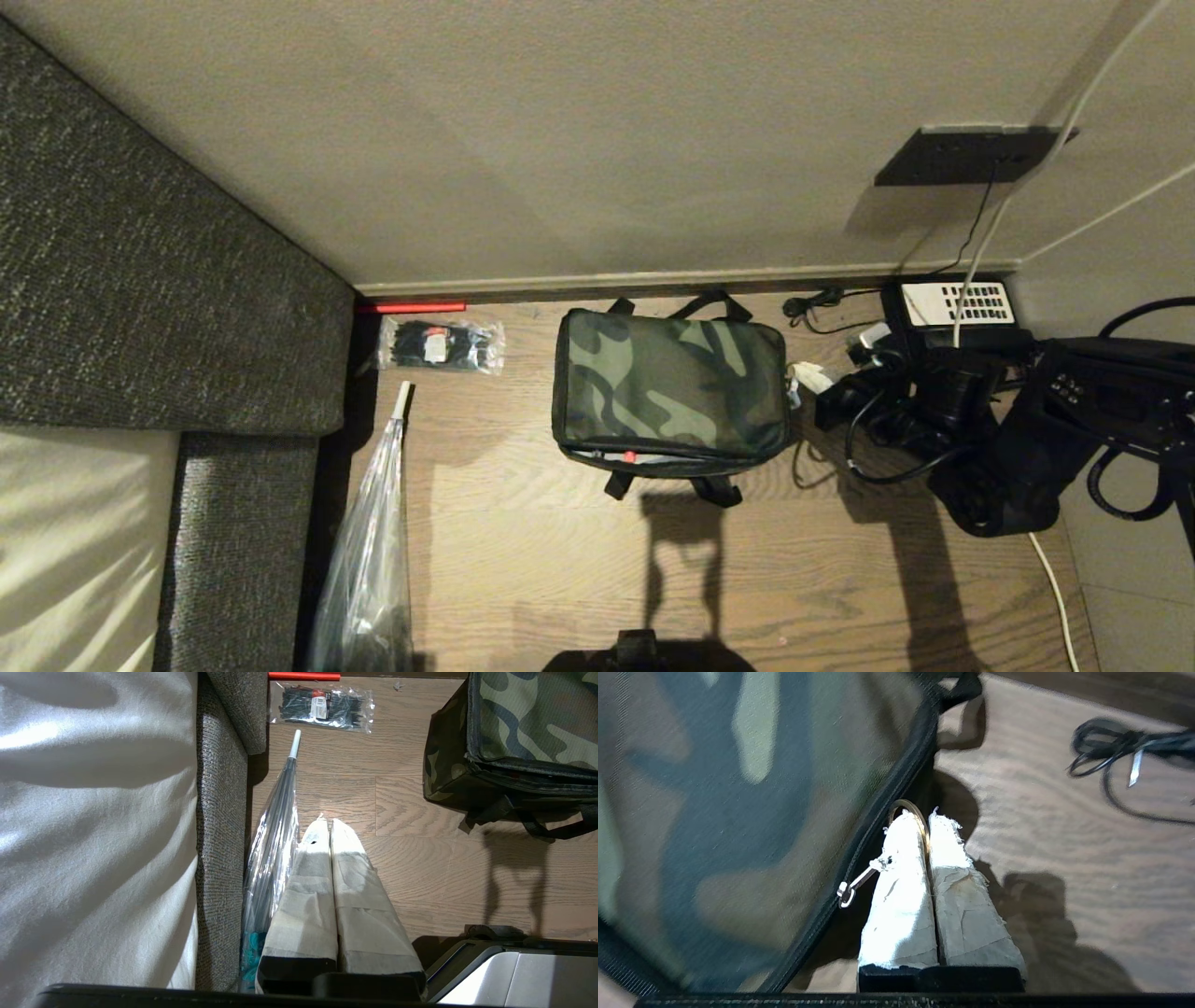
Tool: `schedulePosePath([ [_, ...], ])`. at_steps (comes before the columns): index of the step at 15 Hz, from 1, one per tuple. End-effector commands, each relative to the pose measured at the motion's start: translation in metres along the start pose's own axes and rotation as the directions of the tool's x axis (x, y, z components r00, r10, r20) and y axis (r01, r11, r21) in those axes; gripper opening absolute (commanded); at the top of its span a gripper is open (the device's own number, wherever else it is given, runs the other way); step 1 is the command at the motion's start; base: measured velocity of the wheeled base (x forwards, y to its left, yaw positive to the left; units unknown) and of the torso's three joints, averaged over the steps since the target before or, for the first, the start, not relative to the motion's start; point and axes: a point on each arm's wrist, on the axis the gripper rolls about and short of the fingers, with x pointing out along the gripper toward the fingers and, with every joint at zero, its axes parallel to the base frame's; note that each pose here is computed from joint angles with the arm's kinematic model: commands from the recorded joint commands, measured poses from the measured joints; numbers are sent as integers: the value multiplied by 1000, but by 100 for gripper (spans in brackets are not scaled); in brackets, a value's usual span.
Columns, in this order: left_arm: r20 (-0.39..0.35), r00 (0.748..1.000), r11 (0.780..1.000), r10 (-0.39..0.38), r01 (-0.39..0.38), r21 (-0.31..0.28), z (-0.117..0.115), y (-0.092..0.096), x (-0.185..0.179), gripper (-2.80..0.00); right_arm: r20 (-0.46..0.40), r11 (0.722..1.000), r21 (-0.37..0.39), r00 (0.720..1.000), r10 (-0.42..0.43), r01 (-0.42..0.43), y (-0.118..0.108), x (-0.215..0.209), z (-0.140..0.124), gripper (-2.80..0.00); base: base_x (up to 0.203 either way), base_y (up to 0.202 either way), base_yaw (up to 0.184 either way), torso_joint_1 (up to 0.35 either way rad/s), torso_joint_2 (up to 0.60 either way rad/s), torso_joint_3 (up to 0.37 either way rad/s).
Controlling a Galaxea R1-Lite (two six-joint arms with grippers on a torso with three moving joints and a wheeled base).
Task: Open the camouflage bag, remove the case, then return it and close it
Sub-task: Open the top of the storage box
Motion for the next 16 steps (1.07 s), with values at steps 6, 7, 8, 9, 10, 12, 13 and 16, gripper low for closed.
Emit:
schedulePosePath([
  [6,-1,1000,1000,1,-1,0,-1,0,0,-280,72,999,-33,997,-9,12,-9,21,2,-280,0,0,0,0,0,0],
  [7,-1,1000,1000,1,-1,0,-1,0,0,-280,85,999,-38,996,-11,14,-10,24,3,-280,0,0,0,0,0,0],
  [8,-1,1000,1000,1,-1,0,-1,0,0,-280,96,999,-43,995,-13,17,-12,28,4,-280,0,0,0,0,0,0],
  [9,-1,1000,1000,2,-2,0,-1,0,0,-280,104,999,-45,995,-13,18,-13,30,5,-280,0,0,0,0,0,0],
  [10,-1,1000,1000,2,-2,0,-1,0,0,-280,107,999,-47,994,-13,18,-14,32,5,-280,0,0,0,0,0,0],
  [12,-1,1000,1000,0,0,0,-1,0,0,-280,122,998,-53,992,-15,22,-15,35,7,-280,0,0,0,0,0,0],
  [13,-1,1000,1000,0,0,0,-1,0,0,-280,128,998,-55,992,-17,24,-16,37,7,-280,0,0,0,0,0,0],
  [16,-1,1000,1000,0,0,0,-1,0,0,-280,144,998,-62,989,-18,27,-18,41,7,-280,0,0,0,0,0,0],
])
